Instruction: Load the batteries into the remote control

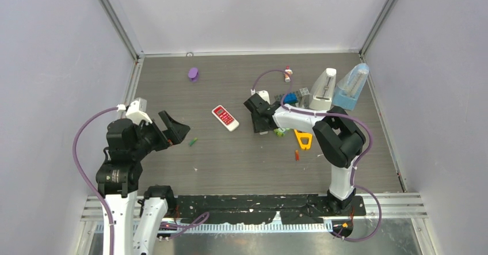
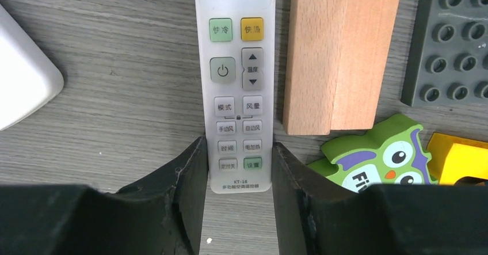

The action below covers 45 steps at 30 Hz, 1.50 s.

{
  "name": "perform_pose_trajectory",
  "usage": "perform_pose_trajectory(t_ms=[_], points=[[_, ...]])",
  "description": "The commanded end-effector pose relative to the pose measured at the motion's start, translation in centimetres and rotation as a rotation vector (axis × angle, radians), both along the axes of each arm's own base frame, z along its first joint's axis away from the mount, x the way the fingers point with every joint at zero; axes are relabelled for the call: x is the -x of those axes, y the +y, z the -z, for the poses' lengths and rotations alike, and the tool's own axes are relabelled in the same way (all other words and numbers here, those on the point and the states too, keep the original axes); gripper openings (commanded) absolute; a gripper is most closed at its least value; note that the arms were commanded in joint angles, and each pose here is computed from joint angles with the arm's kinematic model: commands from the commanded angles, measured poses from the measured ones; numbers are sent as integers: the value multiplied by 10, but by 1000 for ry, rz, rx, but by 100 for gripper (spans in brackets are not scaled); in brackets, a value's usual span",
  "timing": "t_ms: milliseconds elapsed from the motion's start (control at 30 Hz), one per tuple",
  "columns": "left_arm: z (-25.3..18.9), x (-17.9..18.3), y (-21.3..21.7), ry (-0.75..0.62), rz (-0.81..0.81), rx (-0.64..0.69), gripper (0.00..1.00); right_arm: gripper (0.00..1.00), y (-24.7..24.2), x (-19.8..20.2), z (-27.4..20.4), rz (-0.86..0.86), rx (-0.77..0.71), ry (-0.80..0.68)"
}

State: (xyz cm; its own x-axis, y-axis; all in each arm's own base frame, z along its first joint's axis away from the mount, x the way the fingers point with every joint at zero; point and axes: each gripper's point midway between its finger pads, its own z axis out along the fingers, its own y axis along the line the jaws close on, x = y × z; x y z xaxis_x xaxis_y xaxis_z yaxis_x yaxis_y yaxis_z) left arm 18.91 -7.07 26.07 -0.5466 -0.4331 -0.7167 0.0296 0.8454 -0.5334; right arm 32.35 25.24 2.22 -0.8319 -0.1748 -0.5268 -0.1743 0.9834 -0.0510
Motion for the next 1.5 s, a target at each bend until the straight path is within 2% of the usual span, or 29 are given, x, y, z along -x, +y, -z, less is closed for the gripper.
perform_pose_trajectory(t_ms=[0,200,300,333,400,433,467,500,533,567,667,833,933,1100,1367,1467], points=[[-19,-3,-14,-100,74,43,100,10,14,4,2,-68,-67,20],[-46,9,-46,-244,274,133,100,6,52,20,-61,-262,-315,-11],[-61,10,-53,-318,309,177,100,6,88,46,-102,-397,-571,36],[-66,10,-54,-333,305,199,100,6,101,63,-126,-444,-699,76],[-73,10,-58,-358,318,237,99,7,119,84,-165,-514,-912,91],[-76,10,-59,-368,326,252,100,7,124,89,-187,-556,-1000,44],[-78,9,-60,-371,329,264,100,7,127,99,-200,-555,-1078,88],[-80,9,-61,-372,331,273,99,7,129,104,-220,-595,-1146,44],[-81,9,-62,-371,334,282,99,7,130,113,-230,-593,-1201,84],[-82,9,-63,-370,341,294,99,7,130,117,-247,-625,-1252,47],[-91,11,-70,-372,374,364,100,7,130,136,-286,-670,-1398,64],[-132,26,-82,-434,464,523,100,7,125,165,-342,-695,-1616,159],[-146,27,-83,-481,480,557,100,7,122,181,-365,-741,-1707,189],[-152,21,-85,-465,498,613,100,7,122,205,-387,-803,-1802,261],[-150,8,-85,-424,462,666,100,7,151,211,-362,-810,-1665,286],[-145,13,-92,-410,505,660,91,7,155,210,-357,-801,-1660,295]])
